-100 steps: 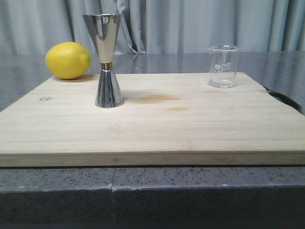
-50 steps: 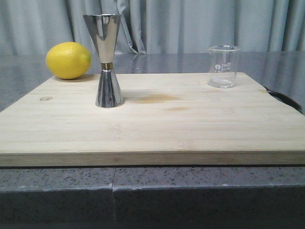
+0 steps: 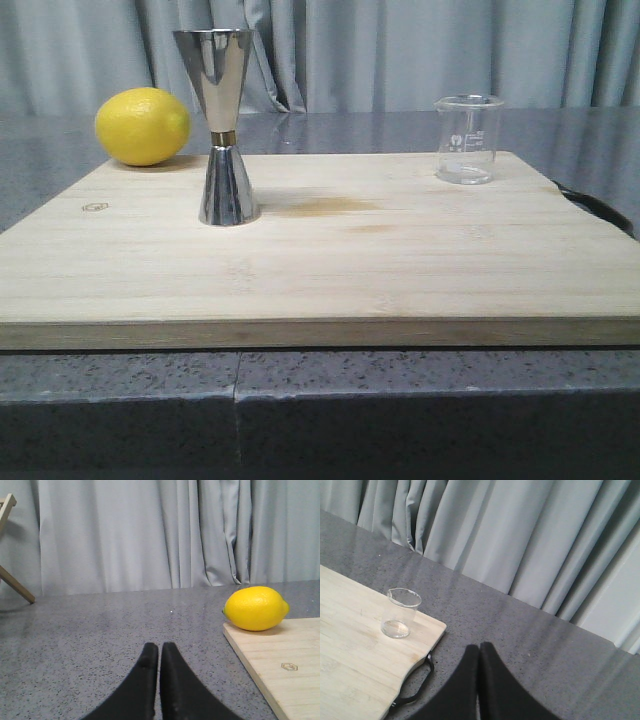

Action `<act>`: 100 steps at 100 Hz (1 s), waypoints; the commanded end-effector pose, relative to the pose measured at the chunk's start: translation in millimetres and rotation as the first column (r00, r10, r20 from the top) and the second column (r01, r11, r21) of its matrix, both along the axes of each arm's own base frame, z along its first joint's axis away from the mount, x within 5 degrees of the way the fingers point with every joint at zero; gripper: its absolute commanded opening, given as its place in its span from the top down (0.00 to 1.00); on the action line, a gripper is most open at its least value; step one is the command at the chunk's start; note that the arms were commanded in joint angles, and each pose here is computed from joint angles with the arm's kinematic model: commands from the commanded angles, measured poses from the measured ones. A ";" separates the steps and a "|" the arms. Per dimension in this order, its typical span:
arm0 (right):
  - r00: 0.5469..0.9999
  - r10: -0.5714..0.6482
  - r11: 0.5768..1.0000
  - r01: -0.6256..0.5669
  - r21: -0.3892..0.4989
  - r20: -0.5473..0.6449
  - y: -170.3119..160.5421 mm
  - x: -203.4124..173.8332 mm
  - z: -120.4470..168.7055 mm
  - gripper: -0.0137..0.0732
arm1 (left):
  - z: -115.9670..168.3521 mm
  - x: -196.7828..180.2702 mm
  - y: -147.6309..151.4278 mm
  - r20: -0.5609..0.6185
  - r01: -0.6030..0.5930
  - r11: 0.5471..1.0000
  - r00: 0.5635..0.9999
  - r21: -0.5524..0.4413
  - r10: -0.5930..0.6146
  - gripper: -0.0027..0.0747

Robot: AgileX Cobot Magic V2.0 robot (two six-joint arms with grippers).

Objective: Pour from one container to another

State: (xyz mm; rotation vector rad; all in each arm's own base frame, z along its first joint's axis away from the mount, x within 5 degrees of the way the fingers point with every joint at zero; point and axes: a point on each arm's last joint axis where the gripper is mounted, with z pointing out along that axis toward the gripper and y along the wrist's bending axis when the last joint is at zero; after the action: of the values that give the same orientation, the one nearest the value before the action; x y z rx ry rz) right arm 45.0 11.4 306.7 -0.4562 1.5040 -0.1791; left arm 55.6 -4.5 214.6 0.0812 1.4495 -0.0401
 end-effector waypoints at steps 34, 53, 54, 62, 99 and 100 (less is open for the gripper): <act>0.997 -0.020 1.000 0.019 0.018 0.079 -1.5 -0.4 12.4 0.93 | -4.1 -1.4 0.4 0.063 -0.004 1.000 0.998 -0.011 0.004 0.99; 0.997 -0.021 1.000 0.019 0.018 0.081 -1.5 -0.4 12.6 0.93 | -4.1 -1.4 0.4 0.063 -0.004 1.000 0.998 -0.011 0.004 0.99; 0.996 -0.021 1.000 0.020 0.019 0.083 -1.6 -0.4 12.8 0.93 | -4.1 -1.4 0.4 0.063 -0.004 1.000 0.998 -0.011 0.004 0.99; 0.997 -0.022 1.000 0.020 0.017 0.068 -1.4 1.5 7.5 0.93 | -4.1 -1.4 0.4 0.063 -0.004 1.000 0.998 -0.011 0.004 0.99; 0.981 -0.154 0.934 0.106 0.340 0.117 -10.5 16.8 -32.2 0.93 | -4.1 -1.4 0.4 0.063 -0.004 1.000 0.998 -0.011 0.004 0.99; 0.981 -0.154 0.934 0.107 0.340 0.116 -10.5 16.8 -34.8 0.93 | -4.1 -1.4 0.4 0.063 -0.004 1.000 0.998 -0.011 0.004 0.99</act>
State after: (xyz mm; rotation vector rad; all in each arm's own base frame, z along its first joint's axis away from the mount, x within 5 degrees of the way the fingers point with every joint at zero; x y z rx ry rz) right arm 61.4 4.0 266.1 -0.1868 1.5168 -0.1024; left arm 55.6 -4.3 214.6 0.0801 1.4496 -0.0350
